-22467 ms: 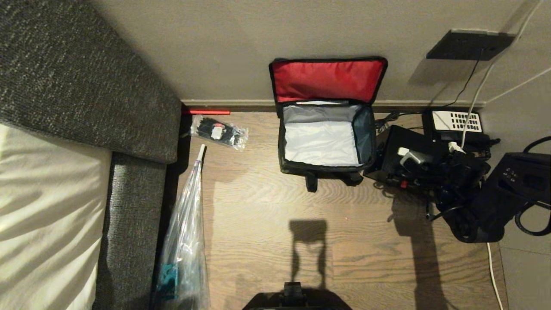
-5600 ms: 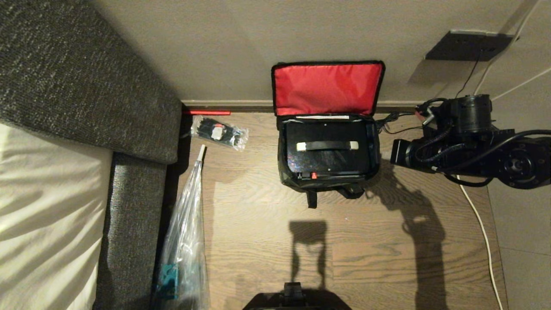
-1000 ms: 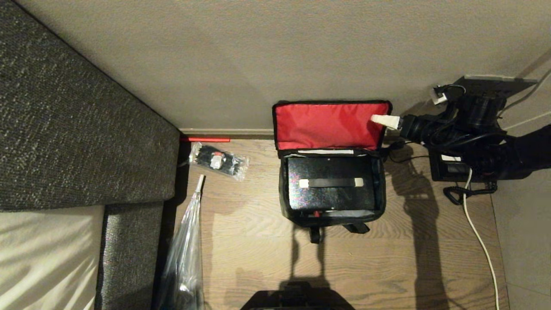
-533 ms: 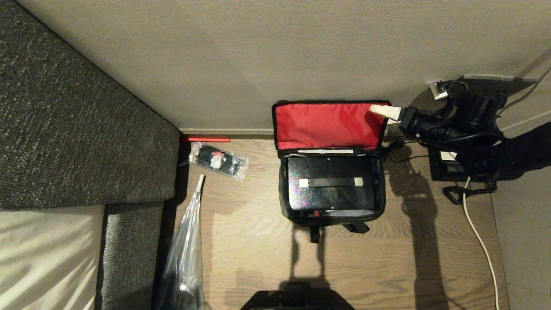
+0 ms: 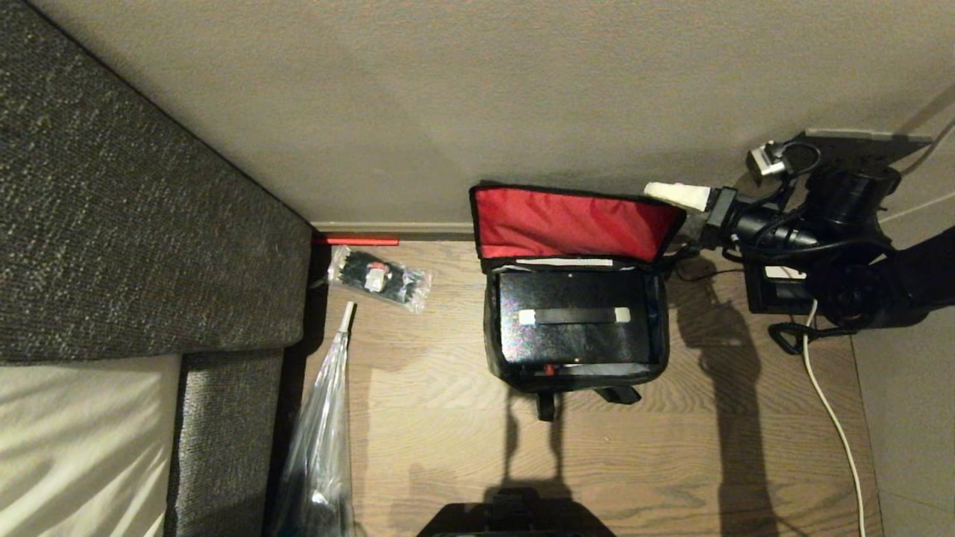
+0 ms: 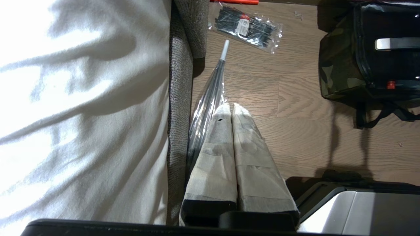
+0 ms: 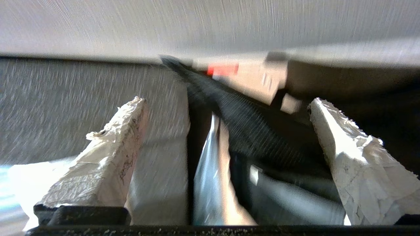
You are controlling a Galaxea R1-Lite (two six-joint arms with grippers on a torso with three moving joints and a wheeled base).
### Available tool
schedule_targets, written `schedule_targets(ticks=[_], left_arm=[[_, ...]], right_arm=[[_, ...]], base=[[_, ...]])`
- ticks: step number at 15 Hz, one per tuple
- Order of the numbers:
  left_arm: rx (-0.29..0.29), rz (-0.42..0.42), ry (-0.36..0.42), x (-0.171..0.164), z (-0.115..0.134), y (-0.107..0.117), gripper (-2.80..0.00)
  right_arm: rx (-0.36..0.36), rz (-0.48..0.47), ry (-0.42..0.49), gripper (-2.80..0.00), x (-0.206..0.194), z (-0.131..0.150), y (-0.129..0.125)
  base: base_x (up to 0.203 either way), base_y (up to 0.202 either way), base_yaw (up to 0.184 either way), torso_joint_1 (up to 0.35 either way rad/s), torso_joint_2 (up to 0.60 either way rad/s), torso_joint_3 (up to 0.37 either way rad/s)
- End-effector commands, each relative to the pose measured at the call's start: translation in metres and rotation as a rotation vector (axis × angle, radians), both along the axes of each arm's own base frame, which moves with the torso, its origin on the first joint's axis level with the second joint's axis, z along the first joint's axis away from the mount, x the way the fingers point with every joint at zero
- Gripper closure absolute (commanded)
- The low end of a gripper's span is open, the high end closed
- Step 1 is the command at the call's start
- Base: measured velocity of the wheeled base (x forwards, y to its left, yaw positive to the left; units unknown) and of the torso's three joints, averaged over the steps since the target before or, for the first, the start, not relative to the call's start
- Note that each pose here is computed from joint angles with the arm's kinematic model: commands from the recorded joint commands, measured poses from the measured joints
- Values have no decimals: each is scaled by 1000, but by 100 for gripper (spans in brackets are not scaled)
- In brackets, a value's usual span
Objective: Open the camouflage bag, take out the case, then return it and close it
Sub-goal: Close the top of the storage box
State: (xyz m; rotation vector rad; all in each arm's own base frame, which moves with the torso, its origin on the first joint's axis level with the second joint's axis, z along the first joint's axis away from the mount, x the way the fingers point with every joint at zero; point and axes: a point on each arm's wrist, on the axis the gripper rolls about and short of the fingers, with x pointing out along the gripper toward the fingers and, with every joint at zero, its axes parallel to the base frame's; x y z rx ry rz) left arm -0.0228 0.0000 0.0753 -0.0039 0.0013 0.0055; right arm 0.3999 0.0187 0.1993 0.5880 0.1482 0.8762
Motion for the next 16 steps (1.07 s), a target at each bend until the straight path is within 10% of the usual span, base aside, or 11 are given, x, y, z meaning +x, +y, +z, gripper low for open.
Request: schedule_targets(ticks=[1,7,10,11,16], left_arm=[[-1,1,0,0,0,0,0],[-1,1,0,0,0,0,0],[-1,1,0,0,0,0,0],[-1,1,0,0,0,0,0],[-1,1,0,0,0,0,0]], right_arm=[[-7,54,83,-280,-19,-10,1],[-110,61,344,-280,-49,-46,0],[-168,-44,331,-280,-55,-33,-4],[-177,-76,308,0,-61,-25,-4],[-178,-111,224,0,-124,18,-4]], base=[[0,0,0,0,0,0],[0,0,0,0,0,0],[0,0,0,0,0,0],[0,0,0,0,0,0],[0,0,0,0,0,0]])
